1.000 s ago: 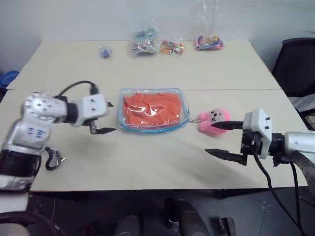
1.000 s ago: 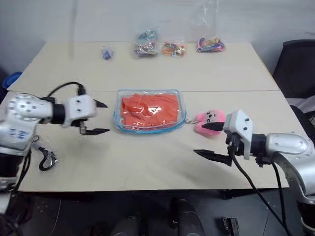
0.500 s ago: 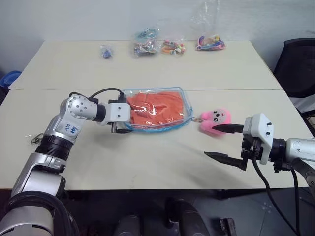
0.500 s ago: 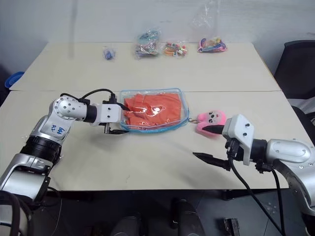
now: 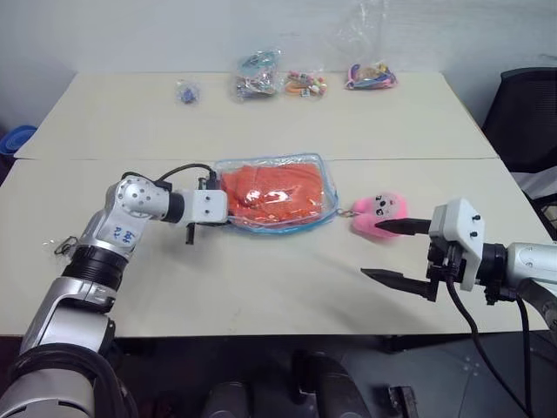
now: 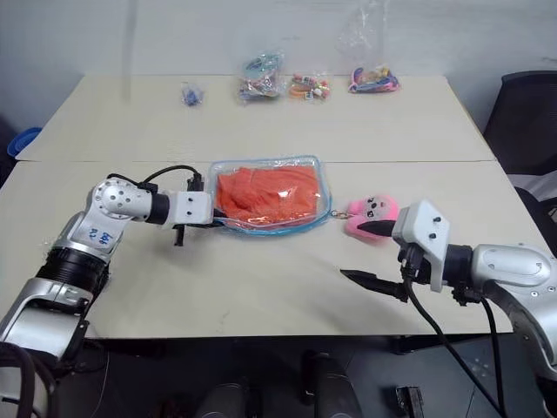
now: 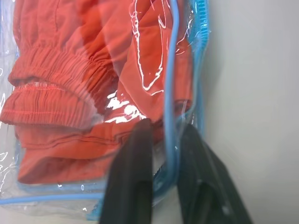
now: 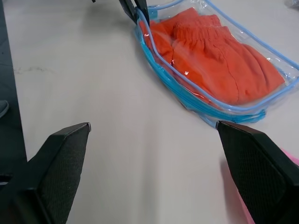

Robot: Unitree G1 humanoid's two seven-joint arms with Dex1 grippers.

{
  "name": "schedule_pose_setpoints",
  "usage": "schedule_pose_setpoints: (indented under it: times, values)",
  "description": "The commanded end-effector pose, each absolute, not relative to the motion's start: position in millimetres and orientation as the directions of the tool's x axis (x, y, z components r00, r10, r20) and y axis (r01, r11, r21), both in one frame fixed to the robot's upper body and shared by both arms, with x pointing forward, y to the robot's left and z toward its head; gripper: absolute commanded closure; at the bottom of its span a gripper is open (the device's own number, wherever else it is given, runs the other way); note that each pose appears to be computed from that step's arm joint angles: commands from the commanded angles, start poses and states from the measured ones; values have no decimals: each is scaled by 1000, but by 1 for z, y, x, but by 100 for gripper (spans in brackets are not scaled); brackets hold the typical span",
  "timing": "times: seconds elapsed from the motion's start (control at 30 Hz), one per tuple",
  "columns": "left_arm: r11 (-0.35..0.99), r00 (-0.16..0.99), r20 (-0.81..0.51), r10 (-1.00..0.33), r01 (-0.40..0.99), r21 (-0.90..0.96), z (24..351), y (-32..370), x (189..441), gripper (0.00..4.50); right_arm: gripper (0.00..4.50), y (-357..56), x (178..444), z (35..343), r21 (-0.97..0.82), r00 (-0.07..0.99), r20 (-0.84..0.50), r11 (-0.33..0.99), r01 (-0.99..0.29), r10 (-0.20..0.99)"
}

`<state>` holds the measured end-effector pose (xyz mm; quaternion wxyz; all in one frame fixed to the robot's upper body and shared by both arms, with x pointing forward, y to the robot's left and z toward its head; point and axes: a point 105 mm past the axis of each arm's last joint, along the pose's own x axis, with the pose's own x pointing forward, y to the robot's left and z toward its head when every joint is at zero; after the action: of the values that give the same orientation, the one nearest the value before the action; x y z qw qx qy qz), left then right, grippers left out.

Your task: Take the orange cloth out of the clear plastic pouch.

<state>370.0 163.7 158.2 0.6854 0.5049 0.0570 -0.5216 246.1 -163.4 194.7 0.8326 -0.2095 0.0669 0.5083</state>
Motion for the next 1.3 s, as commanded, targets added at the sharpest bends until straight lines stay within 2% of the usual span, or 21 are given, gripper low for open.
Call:
schedule_pose_setpoints:
  times: [0.03, 0.13, 0.3, 0.57, 0.67, 0.73, 0.8, 0.9, 0.97, 1.03, 1.17, 1.3]
  values:
    - [-88, 431, -588, -685, 752, 653, 171, 177, 359, 446, 0, -162, 237, 205, -302, 444, -328, 352, -886, 834]
    - [-135, 430, -599, -676, 727, 674, 171, 187, 354, 446, 0, -163, 236, 204, -294, 440, -332, 352, -889, 834]
    - [-127, 453, -625, -636, 737, 663, 167, 204, 358, 446, 0, -161, 235, 199, -286, 431, -339, 345, -894, 836]
    - [-94, 437, -612, -659, 760, 644, 166, 196, 349, 446, 0, -162, 241, 200, -298, 468, -312, 383, -874, 827]
    - [-59, 446, -613, -652, 776, 628, 167, 201, 344, 382, 0, -163, 246, 197, -305, 515, -294, 432, -849, 805]
    - [-59, 424, -616, -664, 792, 608, 174, 206, 331, 328, 0, -165, 256, 194, -316, 587, -262, 507, -802, 766]
    - [-41, 432, -603, -671, 790, 612, 181, 207, 325, 261, 0, -167, 263, 193, -315, 635, -234, 560, -766, 736]
    - [58, 447, -547, -707, 808, 586, 200, 206, 317, 168, 0, -172, 281, 191, -279, 716, -180, 663, -694, 674]
    - [117, 394, -507, -767, 862, 493, 213, 198, 305, 104, 0, -176, 294, 188, -228, 763, -156, 729, -646, 627]
    - [142, 315, -445, -838, 914, 380, 230, 182, 291, 104, 0, -180, 308, 181, -148, 802, -154, 789, -596, 577]
    - [95, 191, -364, -911, 959, 267, 248, 152, 269, 104, 0, -188, 330, 167, -68, 857, -179, 863, -500, 483]
    - [88, 170, -323, -931, 963, 253, 255, 134, 267, 104, 0, -186, 345, 155, -5, 866, -203, 884, -467, 456]
